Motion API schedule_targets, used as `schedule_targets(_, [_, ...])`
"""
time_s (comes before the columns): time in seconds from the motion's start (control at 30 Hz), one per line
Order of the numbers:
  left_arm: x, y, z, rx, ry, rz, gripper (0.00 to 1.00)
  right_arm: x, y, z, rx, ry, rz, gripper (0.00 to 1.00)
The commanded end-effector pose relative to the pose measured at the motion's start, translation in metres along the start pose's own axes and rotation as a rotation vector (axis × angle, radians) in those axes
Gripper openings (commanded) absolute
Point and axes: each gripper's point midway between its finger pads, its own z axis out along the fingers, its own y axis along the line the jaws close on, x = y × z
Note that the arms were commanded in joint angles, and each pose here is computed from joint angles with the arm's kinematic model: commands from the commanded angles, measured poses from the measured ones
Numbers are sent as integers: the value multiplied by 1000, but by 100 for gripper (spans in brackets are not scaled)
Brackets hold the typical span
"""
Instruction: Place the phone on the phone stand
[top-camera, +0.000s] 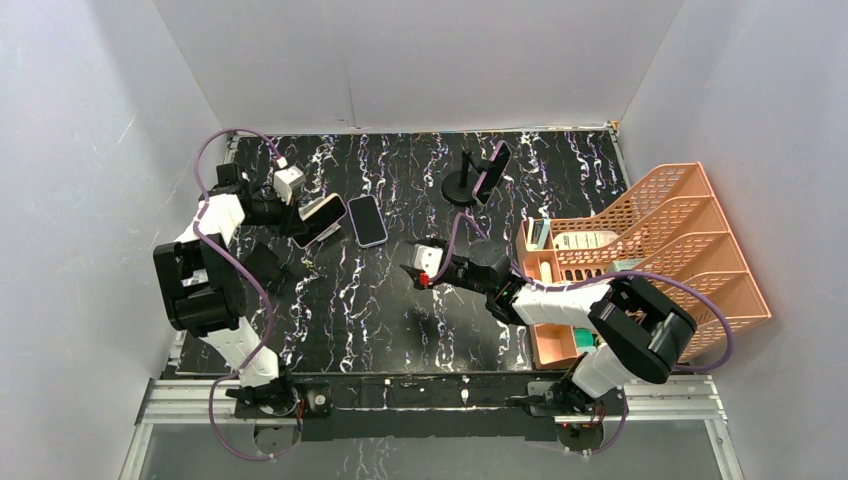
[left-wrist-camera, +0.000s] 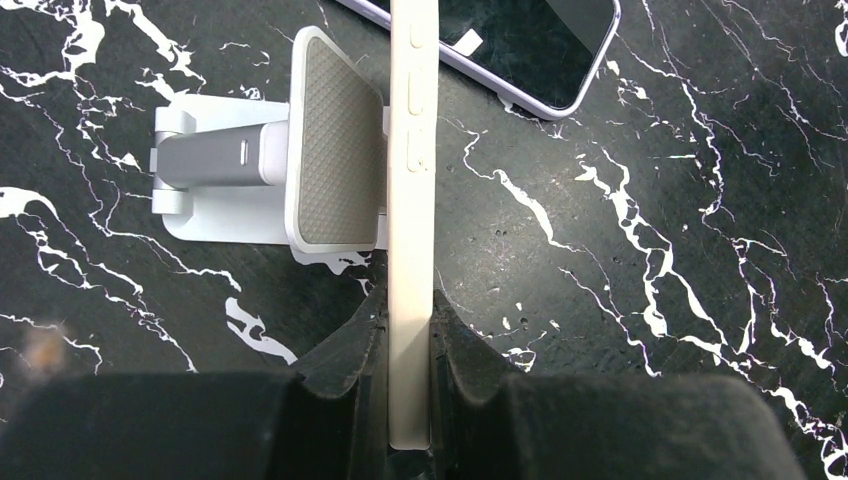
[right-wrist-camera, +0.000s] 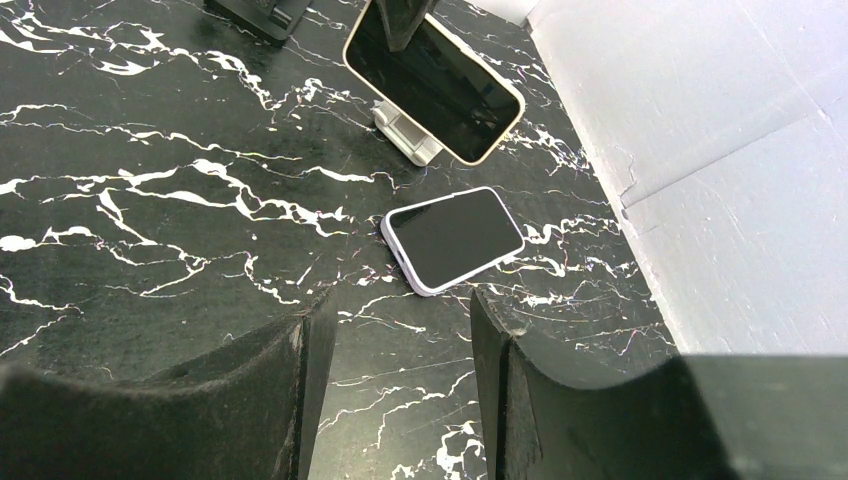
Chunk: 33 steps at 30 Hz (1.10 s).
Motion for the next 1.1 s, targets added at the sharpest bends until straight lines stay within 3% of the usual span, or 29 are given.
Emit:
schedule_targets(0.0, [-6, -2, -1, 17, -32, 1, 0, -18, -11, 8, 20, -52, -25, 59])
schedule_targets(0.87, [4, 18, 12, -52, 21, -87, 0, -15, -7, 9, 7, -49, -19, 60])
schedule_targets(0.9, [3, 20, 12, -63, 24, -93, 2, -15, -7, 9, 6, -49, -18, 60])
schedule_targets(0.97, [3, 24, 12, -78, 29, -112, 18, -15, -6, 9, 5, -49, -18, 60])
schedule_targets(1.07, [3, 26, 12, -88, 29, -117, 36, -14, -6, 9, 5, -47, -18, 60])
